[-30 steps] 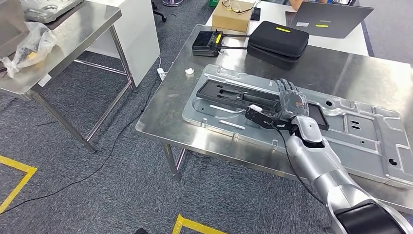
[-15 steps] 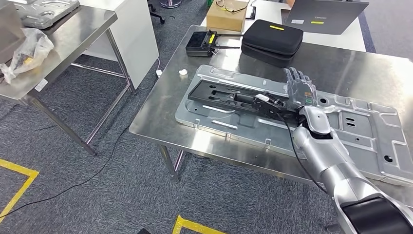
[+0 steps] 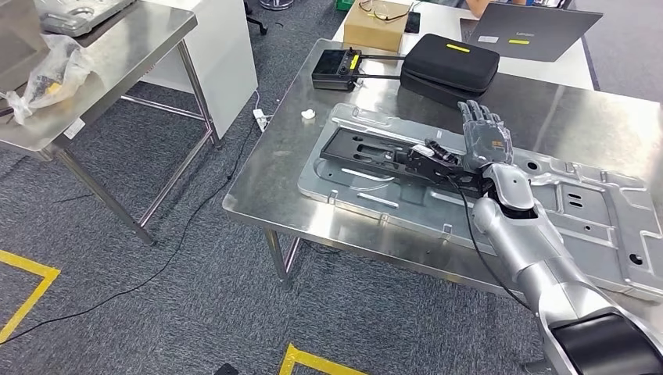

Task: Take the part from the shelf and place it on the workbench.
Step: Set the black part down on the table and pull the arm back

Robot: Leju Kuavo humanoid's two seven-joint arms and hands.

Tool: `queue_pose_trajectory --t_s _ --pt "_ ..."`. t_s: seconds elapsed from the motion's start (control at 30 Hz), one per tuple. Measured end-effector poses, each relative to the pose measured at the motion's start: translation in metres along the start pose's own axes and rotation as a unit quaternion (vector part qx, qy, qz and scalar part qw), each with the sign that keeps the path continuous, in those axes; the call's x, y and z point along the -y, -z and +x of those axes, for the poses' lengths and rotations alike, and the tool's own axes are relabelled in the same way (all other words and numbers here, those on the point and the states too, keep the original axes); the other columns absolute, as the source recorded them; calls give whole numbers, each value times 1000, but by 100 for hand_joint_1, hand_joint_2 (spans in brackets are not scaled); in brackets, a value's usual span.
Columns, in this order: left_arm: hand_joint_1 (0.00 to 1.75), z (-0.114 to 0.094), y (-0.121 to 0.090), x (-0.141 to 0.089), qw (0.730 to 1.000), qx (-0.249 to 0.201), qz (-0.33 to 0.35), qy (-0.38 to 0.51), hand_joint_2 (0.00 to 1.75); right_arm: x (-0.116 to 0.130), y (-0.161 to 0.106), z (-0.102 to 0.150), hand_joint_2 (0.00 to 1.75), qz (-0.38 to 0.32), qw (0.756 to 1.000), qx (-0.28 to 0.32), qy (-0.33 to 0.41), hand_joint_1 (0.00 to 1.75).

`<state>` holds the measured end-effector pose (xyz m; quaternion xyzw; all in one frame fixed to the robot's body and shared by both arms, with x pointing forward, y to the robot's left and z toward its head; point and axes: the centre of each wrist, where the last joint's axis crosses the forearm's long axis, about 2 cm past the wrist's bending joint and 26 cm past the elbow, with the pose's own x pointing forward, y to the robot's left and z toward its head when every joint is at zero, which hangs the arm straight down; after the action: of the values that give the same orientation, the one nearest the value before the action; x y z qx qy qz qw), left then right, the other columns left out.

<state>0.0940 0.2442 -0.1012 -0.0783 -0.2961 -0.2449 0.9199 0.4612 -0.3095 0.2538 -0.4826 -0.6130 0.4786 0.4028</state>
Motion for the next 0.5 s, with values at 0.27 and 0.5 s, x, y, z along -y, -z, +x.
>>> queue_pose_trajectory --t_s 0.27,0.5 --pt "0 1 1 1 1000 1 -4 -2 0 1 1 0 0 -2 1000 -1 -1 0" --pt "0 1 0 2 1000 1 -6 -3 0 -4 -2 1 0 4 1000 -1 0 0"
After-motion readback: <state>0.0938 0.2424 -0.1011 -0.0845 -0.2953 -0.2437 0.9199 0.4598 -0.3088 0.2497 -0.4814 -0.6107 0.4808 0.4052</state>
